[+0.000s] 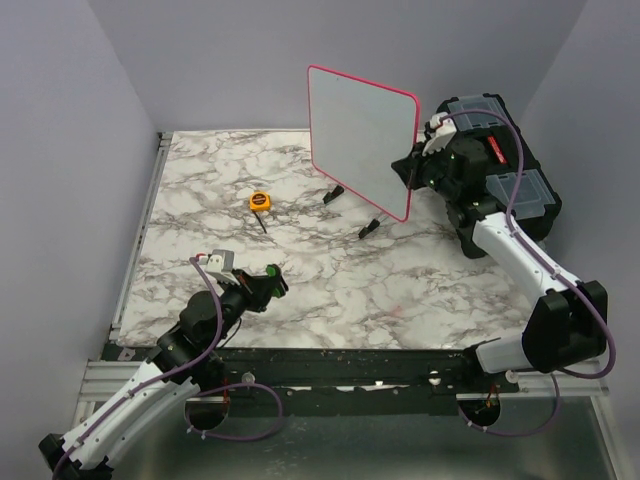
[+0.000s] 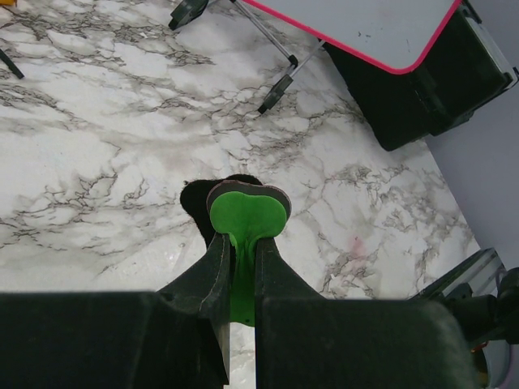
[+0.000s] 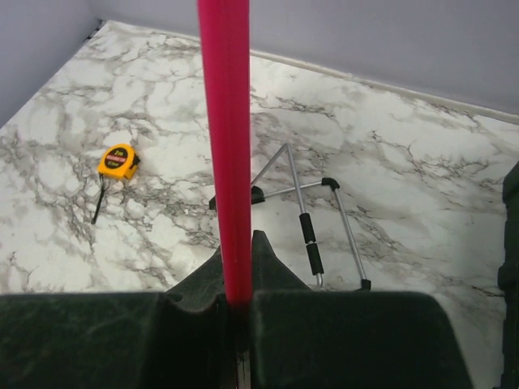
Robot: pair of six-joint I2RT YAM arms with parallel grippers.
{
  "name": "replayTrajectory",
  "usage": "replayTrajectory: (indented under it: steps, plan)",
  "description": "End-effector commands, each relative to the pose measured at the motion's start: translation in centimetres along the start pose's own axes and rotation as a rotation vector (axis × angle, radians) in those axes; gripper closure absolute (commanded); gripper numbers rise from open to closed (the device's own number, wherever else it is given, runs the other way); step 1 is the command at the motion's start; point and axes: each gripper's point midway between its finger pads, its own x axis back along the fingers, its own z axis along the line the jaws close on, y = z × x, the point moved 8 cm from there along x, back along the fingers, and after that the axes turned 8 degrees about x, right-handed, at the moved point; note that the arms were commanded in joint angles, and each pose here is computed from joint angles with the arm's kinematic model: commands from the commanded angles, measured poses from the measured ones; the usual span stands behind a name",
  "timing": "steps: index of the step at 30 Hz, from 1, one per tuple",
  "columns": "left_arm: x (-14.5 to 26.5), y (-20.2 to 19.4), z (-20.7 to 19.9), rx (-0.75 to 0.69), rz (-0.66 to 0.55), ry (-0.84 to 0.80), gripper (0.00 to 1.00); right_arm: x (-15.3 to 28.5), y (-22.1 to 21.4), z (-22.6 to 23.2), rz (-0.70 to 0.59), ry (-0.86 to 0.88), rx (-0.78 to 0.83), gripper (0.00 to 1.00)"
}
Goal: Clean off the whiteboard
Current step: Place the whiteboard at the center of the board.
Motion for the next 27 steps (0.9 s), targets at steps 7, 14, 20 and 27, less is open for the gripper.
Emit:
replayTrajectory:
  steps: [7,14,20,27]
  plan:
    - [0.6,-0.2,0.6,-0.017,0.008,0.018,1.00,1.8,-0.8,-0.5,0.005,-0.051,0.061,1.00]
    - [0.7,-0.2,0.5,-0.017,0.009,0.010,1.00,3.3,-3.7,-0.4,0.060,-0.087,0.041,1.00]
    - [0.7,-0.4,0.6,-0.010,0.012,0.006,1.00,4.1,-4.1,0.0,0.048,-0.019,-0.029,1.00]
    - [0.7,0.0,0.2,-0.016,0.015,0.008,1.00,1.1,1.6,-0.7,0.047,-0.018,-0.182,1.00]
